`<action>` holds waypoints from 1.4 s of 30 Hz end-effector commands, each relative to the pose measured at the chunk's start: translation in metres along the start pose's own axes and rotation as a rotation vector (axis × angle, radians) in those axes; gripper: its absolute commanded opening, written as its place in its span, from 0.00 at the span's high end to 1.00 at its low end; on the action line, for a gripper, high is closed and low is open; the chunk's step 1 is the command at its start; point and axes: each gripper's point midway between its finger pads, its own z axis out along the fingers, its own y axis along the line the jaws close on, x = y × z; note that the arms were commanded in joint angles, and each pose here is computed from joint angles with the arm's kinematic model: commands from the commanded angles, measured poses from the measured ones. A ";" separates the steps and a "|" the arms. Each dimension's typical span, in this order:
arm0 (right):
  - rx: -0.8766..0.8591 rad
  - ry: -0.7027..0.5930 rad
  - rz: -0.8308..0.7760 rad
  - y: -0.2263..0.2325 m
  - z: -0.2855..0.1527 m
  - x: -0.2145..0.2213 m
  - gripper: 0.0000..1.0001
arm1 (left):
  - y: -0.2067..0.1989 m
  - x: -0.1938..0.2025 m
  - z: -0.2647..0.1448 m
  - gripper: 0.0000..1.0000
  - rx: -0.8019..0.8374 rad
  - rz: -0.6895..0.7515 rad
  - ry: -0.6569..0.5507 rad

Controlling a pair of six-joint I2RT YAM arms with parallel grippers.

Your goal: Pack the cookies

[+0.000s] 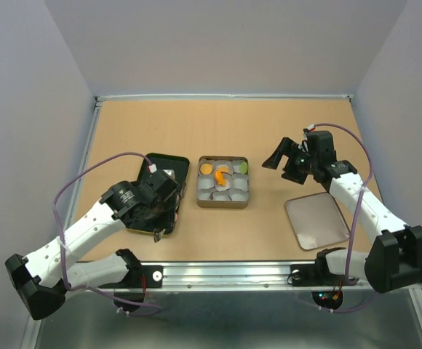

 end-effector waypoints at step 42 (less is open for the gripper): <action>-0.014 0.013 -0.002 -0.010 -0.001 0.015 0.00 | 0.022 0.009 0.040 0.46 -0.086 -0.028 0.063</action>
